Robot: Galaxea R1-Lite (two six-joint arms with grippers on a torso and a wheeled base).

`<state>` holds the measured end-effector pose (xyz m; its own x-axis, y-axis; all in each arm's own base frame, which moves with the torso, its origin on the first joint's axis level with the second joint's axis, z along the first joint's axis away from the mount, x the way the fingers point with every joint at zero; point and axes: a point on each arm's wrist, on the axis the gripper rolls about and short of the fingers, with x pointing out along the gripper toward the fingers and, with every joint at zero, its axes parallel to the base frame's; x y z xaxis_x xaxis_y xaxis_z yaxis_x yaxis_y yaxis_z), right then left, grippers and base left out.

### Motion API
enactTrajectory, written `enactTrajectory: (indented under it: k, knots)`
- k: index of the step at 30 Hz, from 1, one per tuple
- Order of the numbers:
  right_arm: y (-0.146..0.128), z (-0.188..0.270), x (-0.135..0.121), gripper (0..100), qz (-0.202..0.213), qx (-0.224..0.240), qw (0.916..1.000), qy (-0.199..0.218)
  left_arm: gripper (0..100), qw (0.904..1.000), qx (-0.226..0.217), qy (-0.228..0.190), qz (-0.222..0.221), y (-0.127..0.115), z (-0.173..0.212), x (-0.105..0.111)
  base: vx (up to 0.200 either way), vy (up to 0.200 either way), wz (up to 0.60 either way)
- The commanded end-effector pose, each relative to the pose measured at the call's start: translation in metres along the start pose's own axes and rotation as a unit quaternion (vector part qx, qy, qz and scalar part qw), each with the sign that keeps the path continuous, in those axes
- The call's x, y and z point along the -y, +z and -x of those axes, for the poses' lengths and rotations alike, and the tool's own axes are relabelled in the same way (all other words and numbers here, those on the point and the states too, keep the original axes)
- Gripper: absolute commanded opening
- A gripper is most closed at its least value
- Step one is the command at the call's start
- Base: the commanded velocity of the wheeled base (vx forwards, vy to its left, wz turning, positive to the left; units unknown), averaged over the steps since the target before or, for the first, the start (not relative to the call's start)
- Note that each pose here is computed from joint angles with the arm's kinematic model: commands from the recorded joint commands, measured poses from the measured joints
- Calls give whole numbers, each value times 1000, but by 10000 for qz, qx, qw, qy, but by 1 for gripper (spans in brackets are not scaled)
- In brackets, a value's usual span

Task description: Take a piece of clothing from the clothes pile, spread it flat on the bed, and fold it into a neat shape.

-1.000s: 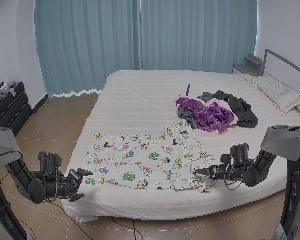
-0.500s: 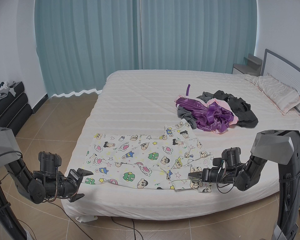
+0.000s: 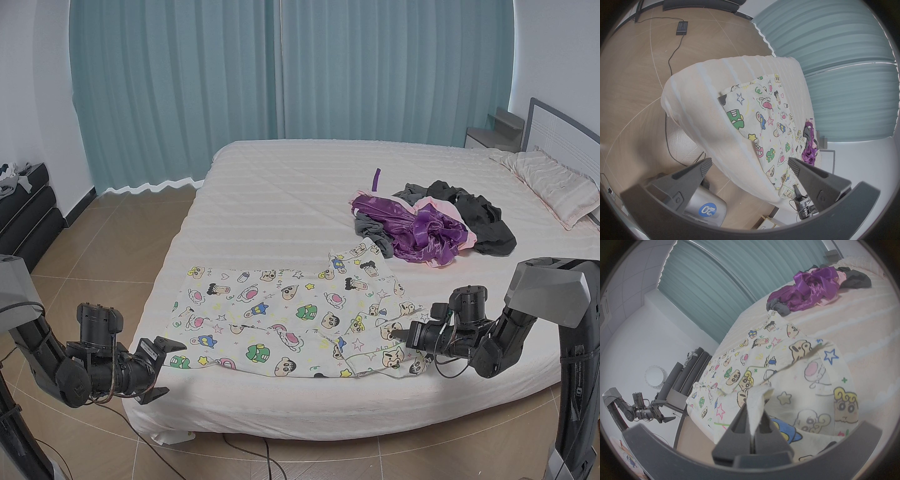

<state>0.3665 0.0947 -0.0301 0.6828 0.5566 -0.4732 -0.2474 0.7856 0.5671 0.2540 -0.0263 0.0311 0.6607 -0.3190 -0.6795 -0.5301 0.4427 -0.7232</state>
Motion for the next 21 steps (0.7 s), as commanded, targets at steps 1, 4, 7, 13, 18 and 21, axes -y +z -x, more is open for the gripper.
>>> enactTrajectory:
  k: [1, 4, 7, 13, 18, 21]
  knots:
    - [9, 1, 0, 0, 29, 147, 9999, 18, 100, 10000, 0, 1, 2, 0, 0, 0, 0, 0, 0]
    - [12, 0, 1, 0, 36, 208, 9998, -17, 100, 10000, 0, 1, 2, 0, 0, 0, 0, 0, 0]
    - [18, -2, 2, 0, 47, 317, 9995, -78, 100, 10000, -3, 8, 4, 0, 0, 0, 0, 0, 0]
    - [18, -6, 3, 0, 44, 296, 9994, -150, 100, 10000, -3, 8, 4, 0, 0, 0, 0, 0, 0]
    - [22, -13, 5, 0, 53, 356, 9992, -153, 100, 10000, 4, 11, 4, 0, -1, 0, 0, 0, 0]
    - [25, -14, 5, 0, 54, 387, 9990, -197, 100, 10000, 4, 11, 4, 0, -1, 0, 0, 0, 0]
